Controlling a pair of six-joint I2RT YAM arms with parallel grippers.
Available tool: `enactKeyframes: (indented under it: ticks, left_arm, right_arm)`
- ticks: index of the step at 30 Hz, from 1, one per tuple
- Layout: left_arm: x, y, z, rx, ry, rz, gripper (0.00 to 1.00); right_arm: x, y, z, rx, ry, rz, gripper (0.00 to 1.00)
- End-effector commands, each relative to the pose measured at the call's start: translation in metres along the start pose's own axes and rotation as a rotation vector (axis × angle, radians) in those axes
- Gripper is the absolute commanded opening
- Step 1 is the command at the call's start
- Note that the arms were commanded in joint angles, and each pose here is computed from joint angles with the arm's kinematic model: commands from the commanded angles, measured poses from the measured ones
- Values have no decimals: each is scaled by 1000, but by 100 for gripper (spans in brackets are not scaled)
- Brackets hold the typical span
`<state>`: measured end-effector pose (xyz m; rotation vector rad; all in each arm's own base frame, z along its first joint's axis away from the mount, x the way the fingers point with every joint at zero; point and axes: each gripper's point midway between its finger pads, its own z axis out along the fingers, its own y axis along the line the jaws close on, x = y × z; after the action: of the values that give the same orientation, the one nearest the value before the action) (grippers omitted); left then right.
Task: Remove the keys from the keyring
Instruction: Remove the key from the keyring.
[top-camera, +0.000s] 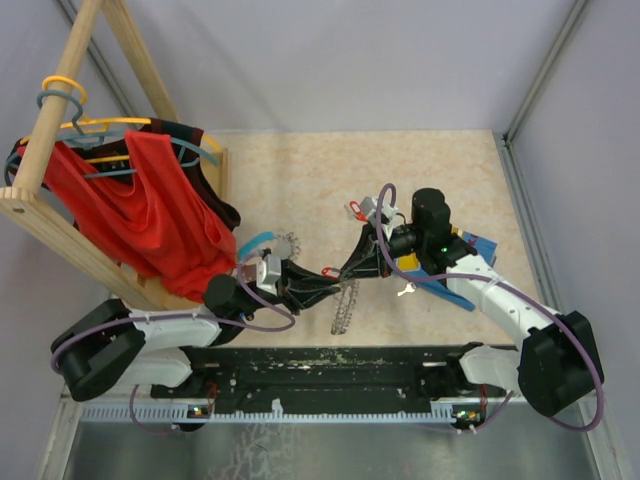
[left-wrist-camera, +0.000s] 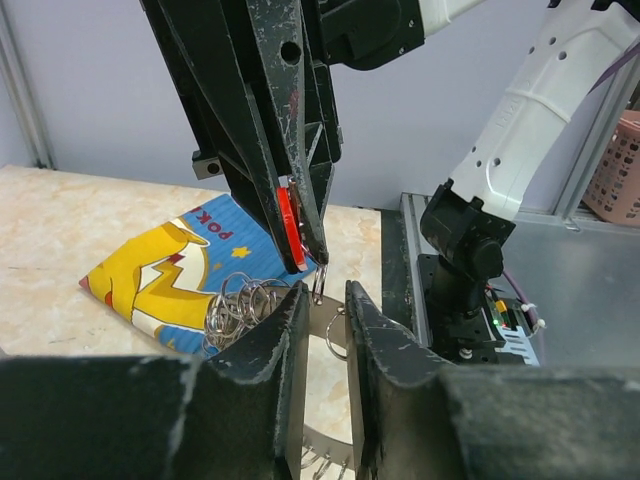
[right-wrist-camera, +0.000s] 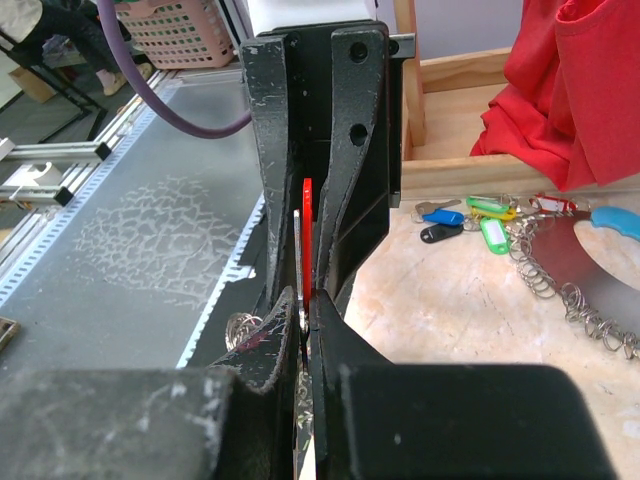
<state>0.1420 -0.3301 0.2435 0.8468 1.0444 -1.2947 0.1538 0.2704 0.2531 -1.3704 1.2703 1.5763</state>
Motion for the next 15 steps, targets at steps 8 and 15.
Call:
enactKeyframes:
  ticks: [8,15]
  left_arm:
    - [-12,-2,11,52,-38,-8,23]
    - [-10,-2,11,52,-34,-16,20]
  right_arm:
    - [-15,7,-1,-29,-12,-101,0]
    - [-14,6,-1,-28,-12,-100,0]
